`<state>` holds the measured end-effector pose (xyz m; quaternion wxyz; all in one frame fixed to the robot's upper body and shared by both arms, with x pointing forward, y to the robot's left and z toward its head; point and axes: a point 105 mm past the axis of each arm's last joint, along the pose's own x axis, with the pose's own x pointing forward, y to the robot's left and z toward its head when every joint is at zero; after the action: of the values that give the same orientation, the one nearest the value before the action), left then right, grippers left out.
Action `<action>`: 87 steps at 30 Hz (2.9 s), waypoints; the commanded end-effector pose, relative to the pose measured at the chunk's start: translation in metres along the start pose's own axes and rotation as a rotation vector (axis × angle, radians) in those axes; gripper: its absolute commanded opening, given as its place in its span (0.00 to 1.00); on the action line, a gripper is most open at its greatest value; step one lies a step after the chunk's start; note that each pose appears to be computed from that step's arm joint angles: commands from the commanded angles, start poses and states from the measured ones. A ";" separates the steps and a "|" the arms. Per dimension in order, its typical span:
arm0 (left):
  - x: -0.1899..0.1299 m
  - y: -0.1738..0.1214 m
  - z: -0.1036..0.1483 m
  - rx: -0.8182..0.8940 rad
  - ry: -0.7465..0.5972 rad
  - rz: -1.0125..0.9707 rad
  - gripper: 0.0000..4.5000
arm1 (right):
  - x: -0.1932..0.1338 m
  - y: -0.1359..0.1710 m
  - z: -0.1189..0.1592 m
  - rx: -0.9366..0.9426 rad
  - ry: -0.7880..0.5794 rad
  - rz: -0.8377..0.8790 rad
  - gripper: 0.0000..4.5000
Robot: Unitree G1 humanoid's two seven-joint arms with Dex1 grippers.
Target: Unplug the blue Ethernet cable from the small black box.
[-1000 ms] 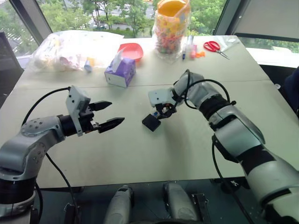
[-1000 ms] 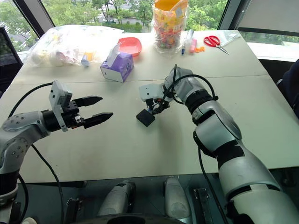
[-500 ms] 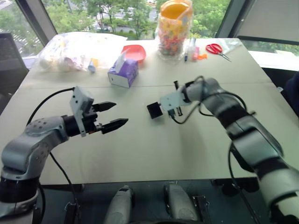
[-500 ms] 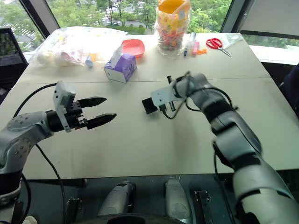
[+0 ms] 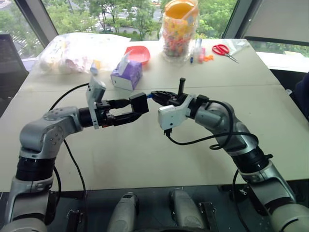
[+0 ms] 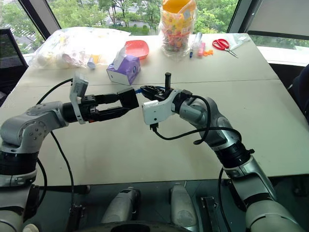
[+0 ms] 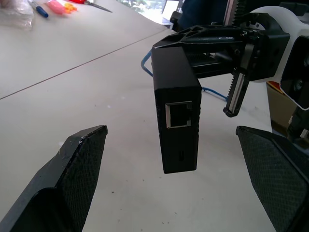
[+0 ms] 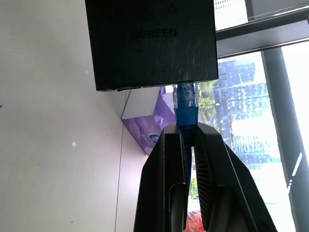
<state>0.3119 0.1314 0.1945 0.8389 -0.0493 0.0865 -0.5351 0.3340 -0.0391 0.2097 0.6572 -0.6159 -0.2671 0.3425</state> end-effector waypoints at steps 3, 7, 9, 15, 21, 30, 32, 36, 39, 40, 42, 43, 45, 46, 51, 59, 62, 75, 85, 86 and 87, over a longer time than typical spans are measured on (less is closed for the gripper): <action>0.003 -0.002 0.010 0.033 -0.021 -0.022 0.87 | -0.005 -0.021 0.010 -0.042 -0.021 -0.075 0.00; 0.007 0.000 0.009 0.032 -0.028 -0.021 0.50 | -0.007 -0.020 0.014 -0.055 -0.036 -0.058 0.00; 0.008 0.000 0.008 0.033 -0.026 -0.027 0.30 | -0.007 -0.021 0.016 -0.058 -0.043 -0.056 0.00; 0.010 0.005 0.005 0.032 -0.024 -0.016 0.10 | -0.010 -0.021 0.020 -0.023 -0.062 -0.044 0.00; 0.000 -0.003 0.000 0.079 0.047 -0.078 0.10 | -0.026 -0.004 0.014 0.529 -0.073 0.235 0.28; -0.013 -0.018 -0.008 0.229 0.178 -0.236 0.10 | -0.049 -0.015 0.002 1.191 -0.124 0.545 0.77; -0.014 -0.020 -0.008 0.255 0.194 -0.265 0.10 | -0.045 -0.019 0.001 1.274 -0.131 0.559 0.77; -0.013 -0.022 -0.005 0.291 0.195 -0.298 0.10 | -0.036 -0.018 0.007 1.322 -0.134 0.623 0.77; -0.011 -0.021 -0.004 0.300 0.193 -0.298 0.10 | -0.032 -0.015 0.014 1.320 -0.141 0.667 0.77; -0.011 -0.020 -0.004 0.301 0.192 -0.298 0.10 | -0.032 -0.015 0.017 1.319 -0.148 0.682 0.77; -0.010 -0.020 -0.004 0.301 0.191 -0.297 0.10 | -0.032 -0.014 0.022 1.314 -0.151 0.705 0.77; -0.009 -0.019 -0.004 0.302 0.189 -0.296 0.10 | -0.032 -0.014 0.023 1.313 -0.154 0.714 0.77; -0.008 -0.019 -0.004 0.304 0.184 -0.294 0.10 | -0.031 -0.012 0.028 1.311 -0.165 0.727 0.77; -0.008 -0.019 -0.004 0.302 0.180 -0.292 0.10 | -0.029 -0.011 0.031 1.309 -0.173 0.729 0.72; -0.006 -0.019 -0.005 0.298 0.176 -0.291 0.10 | -0.026 -0.010 0.037 1.321 -0.178 0.733 0.27; -0.004 -0.020 -0.007 0.296 0.176 -0.297 0.10 | -0.025 -0.010 0.042 1.329 -0.176 0.746 0.27; -0.003 -0.020 -0.008 0.296 0.177 -0.299 0.10 | -0.025 -0.010 0.042 1.330 -0.176 0.749 0.27; -0.004 -0.020 -0.012 0.310 0.197 -0.302 0.10 | -0.024 -0.009 0.044 1.322 -0.182 0.760 0.27; -0.004 -0.021 -0.015 0.321 0.209 -0.311 0.10 | -0.022 -0.009 0.047 1.315 -0.186 0.774 0.27; -0.004 -0.021 -0.016 0.323 0.212 -0.312 0.10 | -0.022 -0.009 0.047 1.315 -0.186 0.774 0.27; -0.004 -0.021 -0.016 0.325 0.214 -0.313 0.10 | -0.022 -0.009 0.047 1.314 -0.185 0.775 0.27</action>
<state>0.2912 0.1285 0.1793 0.7352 0.1115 0.0891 -0.6627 0.2932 -0.0352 0.2097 0.7112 -0.1023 0.2014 0.6657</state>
